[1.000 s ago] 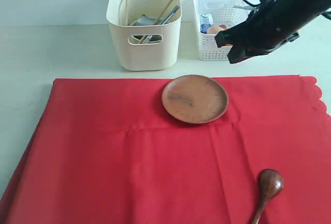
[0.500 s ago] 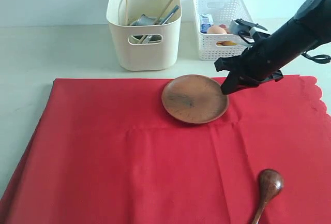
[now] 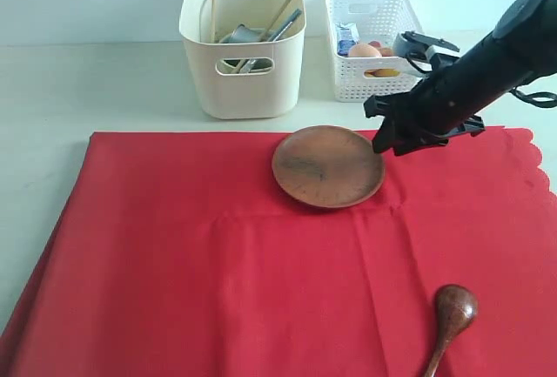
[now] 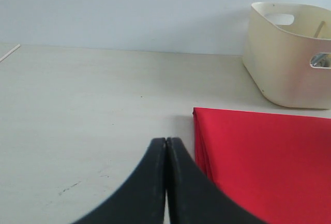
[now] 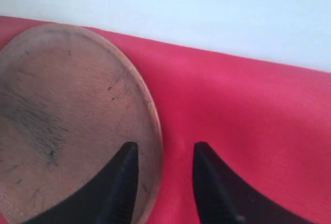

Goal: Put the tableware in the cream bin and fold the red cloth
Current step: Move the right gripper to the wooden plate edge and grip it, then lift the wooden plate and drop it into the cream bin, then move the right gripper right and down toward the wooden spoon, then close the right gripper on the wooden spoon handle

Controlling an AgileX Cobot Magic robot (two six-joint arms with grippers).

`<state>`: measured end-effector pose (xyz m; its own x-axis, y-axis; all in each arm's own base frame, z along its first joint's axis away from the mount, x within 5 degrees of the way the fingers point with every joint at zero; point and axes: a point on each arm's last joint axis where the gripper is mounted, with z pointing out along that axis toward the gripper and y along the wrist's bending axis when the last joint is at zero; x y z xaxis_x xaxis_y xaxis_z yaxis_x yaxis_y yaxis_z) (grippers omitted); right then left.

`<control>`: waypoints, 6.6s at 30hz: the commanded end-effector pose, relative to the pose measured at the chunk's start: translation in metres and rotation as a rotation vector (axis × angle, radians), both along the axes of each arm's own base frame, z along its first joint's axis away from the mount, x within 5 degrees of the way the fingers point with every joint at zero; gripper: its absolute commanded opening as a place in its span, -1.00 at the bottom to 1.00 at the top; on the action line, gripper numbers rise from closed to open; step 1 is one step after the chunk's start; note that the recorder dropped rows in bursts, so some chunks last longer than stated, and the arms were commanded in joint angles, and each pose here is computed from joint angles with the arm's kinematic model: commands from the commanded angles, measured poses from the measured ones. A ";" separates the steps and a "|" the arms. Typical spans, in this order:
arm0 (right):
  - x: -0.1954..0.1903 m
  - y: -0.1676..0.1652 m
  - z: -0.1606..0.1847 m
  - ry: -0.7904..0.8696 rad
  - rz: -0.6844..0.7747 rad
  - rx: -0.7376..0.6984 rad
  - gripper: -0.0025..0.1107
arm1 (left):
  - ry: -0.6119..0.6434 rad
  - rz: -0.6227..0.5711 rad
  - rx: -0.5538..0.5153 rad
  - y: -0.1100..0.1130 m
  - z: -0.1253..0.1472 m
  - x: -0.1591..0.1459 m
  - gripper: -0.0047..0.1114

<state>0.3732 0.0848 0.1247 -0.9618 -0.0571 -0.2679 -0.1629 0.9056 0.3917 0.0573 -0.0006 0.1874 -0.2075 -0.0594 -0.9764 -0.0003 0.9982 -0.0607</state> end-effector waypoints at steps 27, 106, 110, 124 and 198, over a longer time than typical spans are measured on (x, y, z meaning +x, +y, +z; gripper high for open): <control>-0.003 0.015 -0.015 0.036 0.102 0.188 -0.96 | 0.000 -0.007 -0.001 0.000 0.000 0.000 -0.90; 0.112 0.053 0.090 -0.282 0.044 0.841 -0.05 | 0.000 -0.007 -0.001 0.000 0.000 0.000 -0.90; 0.103 0.035 0.105 -0.265 0.120 0.702 -0.31 | 0.000 -0.007 -0.001 0.000 0.000 0.000 -0.90; 0.009 -0.018 0.244 -0.349 0.230 -0.077 -0.72 | 0.000 -0.007 -0.001 0.000 0.000 0.000 -0.90; -0.199 0.073 -0.017 0.054 1.687 -0.602 -0.59 | 0.000 -0.007 -0.001 0.000 0.000 0.000 -0.90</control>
<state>0.1787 0.1592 0.1143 0.2668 -0.9483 0.1719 -0.9621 -0.2516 0.1051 0.0573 -0.0006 0.1874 -0.2075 -0.0594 -0.9764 -0.0003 0.9982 -0.0607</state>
